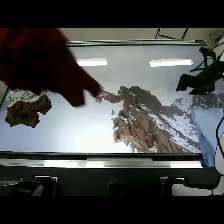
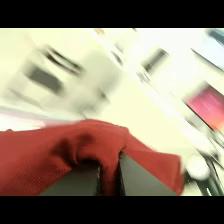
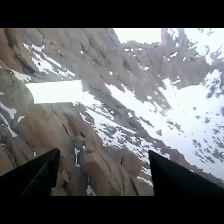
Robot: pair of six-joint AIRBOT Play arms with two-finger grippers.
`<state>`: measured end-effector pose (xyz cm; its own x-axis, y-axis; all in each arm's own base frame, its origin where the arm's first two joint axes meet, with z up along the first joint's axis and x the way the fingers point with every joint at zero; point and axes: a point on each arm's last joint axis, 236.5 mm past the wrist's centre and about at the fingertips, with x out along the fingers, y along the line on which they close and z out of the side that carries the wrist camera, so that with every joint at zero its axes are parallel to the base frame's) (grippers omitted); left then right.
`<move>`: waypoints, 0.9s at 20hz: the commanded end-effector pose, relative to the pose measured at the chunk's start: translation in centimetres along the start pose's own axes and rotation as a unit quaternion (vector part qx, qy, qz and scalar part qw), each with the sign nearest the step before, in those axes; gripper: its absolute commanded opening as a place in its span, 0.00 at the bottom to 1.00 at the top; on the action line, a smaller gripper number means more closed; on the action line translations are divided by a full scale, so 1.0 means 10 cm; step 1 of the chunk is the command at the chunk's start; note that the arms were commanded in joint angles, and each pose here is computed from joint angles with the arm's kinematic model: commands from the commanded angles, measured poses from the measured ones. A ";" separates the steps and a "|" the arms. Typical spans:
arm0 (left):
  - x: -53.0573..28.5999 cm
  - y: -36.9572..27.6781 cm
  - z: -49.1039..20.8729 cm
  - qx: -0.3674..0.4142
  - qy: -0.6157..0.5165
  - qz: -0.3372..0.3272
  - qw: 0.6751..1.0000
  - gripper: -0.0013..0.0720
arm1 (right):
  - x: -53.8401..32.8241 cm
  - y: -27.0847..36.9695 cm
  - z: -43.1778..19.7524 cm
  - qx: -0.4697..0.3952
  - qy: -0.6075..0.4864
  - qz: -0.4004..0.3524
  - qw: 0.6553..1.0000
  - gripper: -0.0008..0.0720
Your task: Fold the clothes and pants, and hang the long-sleeved shirts on hangers.
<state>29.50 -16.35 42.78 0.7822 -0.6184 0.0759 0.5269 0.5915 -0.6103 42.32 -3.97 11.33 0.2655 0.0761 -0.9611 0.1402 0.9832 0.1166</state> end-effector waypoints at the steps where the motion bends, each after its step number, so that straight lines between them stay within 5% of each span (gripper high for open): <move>1: 0.73 -0.01 -1.21 -0.066 0.149 -0.039 0.986 0.05 | -0.29 -0.25 0.10 0.000 -0.054 -0.058 0.997 0.91; 5: 1.17 1.07 -3.37 -0.137 0.368 0.079 0.916 0.05 | -0.37 -0.33 0.01 0.002 -0.045 -0.076 0.996 0.91; 8: 0.98 1.78 -4.33 -0.187 0.483 0.156 0.841 0.05 | -0.35 -0.32 -0.02 0.005 -0.036 -0.075 0.997 0.90; 9: 0.92 1.88 -4.46 -0.219 0.509 0.164 0.816 0.11 | -0.34 -0.29 -0.03 0.004 -0.035 -0.069 0.997 0.90; 10: 0.90 1.88 -4.46 -0.235 0.523 0.152 0.805 0.50 | -0.32 -0.25 -0.03 0.003 -0.035 -0.059 0.998 0.90; 11: 0.93 1.85 -4.32 -0.224 0.531 0.117 0.809 0.79 | -0.28 -0.20 -0.03 0.002 -0.032 -0.048 0.998 0.90; 14: 1.04 1.89 -3.48 -0.174 0.507 0.075 0.841 0.88 | -0.03 0.04 -0.20 0.004 0.007 0.008 1.000 0.95; 15: 1.03 2.00 -3.14 -0.152 0.493 0.085 0.853 1.00 | 0.10 0.14 -0.32 0.006 0.032 0.033 0.999 0.97; 18: 0.60 2.49 -2.61 -0.128 0.495 0.162 0.844 0.99 | 0.52 0.41 -0.89 0.008 0.139 0.104 0.985 0.97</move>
<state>38.78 -25.52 6.67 0.1598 -0.7360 -0.6578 0.1723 0.6770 -0.7156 38.83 -1.91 8.12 0.1637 0.1566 -0.9740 0.1411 0.9734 0.1802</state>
